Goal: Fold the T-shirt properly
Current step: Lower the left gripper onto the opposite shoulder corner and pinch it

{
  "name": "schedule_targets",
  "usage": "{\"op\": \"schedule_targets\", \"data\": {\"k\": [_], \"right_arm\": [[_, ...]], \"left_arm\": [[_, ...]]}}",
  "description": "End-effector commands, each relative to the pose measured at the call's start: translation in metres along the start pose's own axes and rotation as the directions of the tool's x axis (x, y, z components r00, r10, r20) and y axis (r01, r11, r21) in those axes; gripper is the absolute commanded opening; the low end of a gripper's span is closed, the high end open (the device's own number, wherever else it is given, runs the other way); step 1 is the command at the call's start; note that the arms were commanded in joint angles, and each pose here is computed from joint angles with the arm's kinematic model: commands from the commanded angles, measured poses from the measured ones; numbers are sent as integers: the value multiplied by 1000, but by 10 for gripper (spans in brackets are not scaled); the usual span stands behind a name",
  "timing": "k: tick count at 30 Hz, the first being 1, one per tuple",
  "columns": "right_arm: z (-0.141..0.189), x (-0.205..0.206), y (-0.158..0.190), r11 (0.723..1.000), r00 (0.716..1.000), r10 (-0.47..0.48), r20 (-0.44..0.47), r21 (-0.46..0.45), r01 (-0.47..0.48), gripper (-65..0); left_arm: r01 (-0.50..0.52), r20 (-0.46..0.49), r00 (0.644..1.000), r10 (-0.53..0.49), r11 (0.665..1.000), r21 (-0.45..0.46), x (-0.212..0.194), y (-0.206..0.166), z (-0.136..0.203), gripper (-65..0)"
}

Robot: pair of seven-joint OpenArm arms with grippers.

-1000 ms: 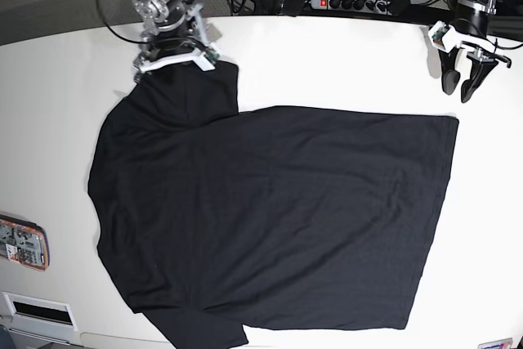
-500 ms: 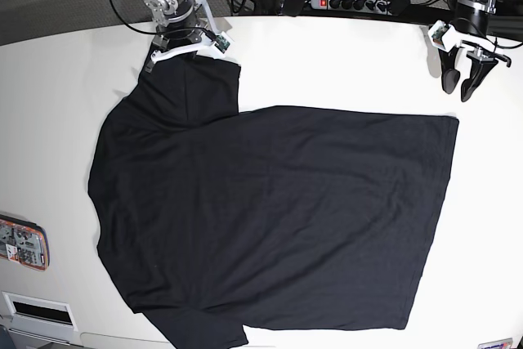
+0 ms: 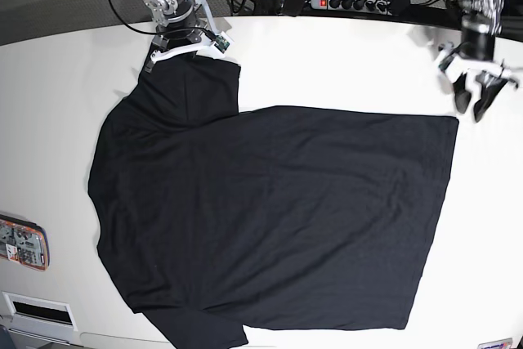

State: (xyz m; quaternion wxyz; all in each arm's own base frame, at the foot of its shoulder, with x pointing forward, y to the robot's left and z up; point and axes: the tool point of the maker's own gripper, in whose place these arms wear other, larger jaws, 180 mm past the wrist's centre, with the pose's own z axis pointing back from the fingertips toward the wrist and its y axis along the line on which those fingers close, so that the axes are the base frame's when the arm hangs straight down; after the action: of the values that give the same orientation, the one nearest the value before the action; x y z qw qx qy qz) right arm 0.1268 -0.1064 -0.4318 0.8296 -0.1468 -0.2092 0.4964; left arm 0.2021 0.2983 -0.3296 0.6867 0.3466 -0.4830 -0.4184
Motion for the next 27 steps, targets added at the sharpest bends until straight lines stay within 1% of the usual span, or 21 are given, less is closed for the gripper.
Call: {"op": "schedule_targets", "data": {"k": [1,3,5,7,9,10,13,15,18,22,27], "right_arm": [[3,1,1,1000,1000,0,7,4,0,-650],[3,2,1,1000,1000,0,8,5,0,-650],[3,2,1,1000,1000,0,8,5,0,-650],[3,2,1,1000,1000,0,11,4,0,-650],[3,2,1,1000,1000,0,11,4,0,-650],[3,3,1,1000,1000,0,12,4,0,-650],[3,3,0,1000,1000,0,13,3,0,-650],[3,3,1,1000,1000,0,12,4,0,-650],[3,3,1,1000,1000,0,12,4,0,-650],[3,2,1,1000,1000,0,11,4,0,-650],[3,2,1,1000,1000,0,11,4,0,-650]], "left_arm": [[38,4,999,-39,999,25,3,15,-5,-406],[76,-36,996,-77,996,-40,1,10,-13,-395],[112,-67,990,-123,982,-150,5,-5,-17,-363],[154,-84,980,-179,958,-243,8,-15,-17,-319],[198,-93,966,-241,922,-333,5,-27,-16,-282],[218,-82,962,-261,912,-348,6,-28,-20,-269],[247,-50,959,-280,906,-343,17,-27,-37,-261],[263,-53,952,-300,897,-356,12,-30,-37,-261],[321,-59,927,-371,865,-386,-6,-30,-37,-261],[351,-31,916,-400,836,-421,-9,-38,-35,-261],[350,-29,916,-400,833,-429,-10,-40,-35,-261]]}}
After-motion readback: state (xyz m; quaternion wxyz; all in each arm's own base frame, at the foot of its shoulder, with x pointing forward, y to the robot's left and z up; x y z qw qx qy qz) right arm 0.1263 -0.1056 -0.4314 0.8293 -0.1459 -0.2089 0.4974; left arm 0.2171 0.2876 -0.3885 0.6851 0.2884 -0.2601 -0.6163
